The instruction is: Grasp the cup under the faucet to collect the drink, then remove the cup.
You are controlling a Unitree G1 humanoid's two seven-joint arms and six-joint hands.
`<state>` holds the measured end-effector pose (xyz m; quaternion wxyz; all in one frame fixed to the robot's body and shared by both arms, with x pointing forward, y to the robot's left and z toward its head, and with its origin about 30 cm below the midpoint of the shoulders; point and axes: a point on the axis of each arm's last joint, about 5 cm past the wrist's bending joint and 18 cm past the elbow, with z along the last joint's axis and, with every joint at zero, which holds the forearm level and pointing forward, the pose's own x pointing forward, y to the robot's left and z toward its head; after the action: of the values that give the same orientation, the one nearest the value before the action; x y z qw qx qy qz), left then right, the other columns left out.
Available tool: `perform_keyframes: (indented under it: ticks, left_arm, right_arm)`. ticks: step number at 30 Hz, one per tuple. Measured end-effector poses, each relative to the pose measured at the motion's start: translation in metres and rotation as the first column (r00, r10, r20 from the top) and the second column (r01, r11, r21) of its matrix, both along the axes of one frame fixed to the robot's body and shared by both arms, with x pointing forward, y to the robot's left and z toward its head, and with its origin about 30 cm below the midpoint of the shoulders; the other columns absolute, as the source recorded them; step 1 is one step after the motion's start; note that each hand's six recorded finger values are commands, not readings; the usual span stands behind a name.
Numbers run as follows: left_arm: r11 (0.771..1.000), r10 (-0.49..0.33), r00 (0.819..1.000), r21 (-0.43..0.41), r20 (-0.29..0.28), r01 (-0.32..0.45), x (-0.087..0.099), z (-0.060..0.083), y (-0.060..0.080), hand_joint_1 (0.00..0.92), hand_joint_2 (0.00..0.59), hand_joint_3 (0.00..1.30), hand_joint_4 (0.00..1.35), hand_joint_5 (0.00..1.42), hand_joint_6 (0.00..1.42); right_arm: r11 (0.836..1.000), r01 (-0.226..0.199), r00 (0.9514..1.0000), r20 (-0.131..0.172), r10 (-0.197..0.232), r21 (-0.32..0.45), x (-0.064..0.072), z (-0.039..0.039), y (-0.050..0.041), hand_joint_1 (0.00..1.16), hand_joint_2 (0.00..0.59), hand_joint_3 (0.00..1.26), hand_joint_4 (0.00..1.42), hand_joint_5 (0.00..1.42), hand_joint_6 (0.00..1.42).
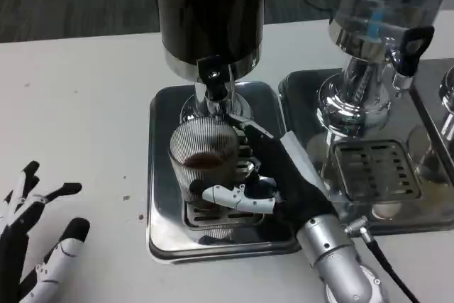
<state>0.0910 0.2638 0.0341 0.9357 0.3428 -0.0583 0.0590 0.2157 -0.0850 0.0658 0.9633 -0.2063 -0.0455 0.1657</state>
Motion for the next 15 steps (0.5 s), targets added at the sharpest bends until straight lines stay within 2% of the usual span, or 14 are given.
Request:
perform_keyframes:
  ticks: [6, 12, 15]
  left_arm:
    - [1.000, 0.000, 1.000, 0.000, 0.000, 0.000, 0.000, 0.000, 0.000, 0.000, 0.204, 0.37, 0.00, 0.06, 0.00]
    - [1.000, 0.001, 1.000, -0.001, 0.000, -0.001, 0.000, 0.000, 0.000, 0.000, 0.208, 0.36, 0.00, 0.06, 0.00]
    - [1.000, 0.001, 1.000, -0.001, 0.000, -0.001, 0.000, 0.000, 0.000, 0.000, 0.209, 0.36, 0.00, 0.06, 0.00]
  right_arm:
    - [0.999, 0.027, 0.9995, 0.013, -0.028, 0.020, -0.003, -0.0031, 0.0008, 0.90, 0.157, 0.30, 0.45, 0.75, 1.26]
    - [0.997, 0.061, 0.9972, 0.041, -0.063, 0.041, -0.012, -0.0085, 0.0027, 0.91, 0.159, 0.34, 0.50, 0.80, 1.29]
    - [0.997, 0.070, 0.9964, 0.044, -0.072, 0.045, -0.013, -0.0098, 0.0026, 0.91, 0.159, 0.36, 0.53, 0.84, 1.32]
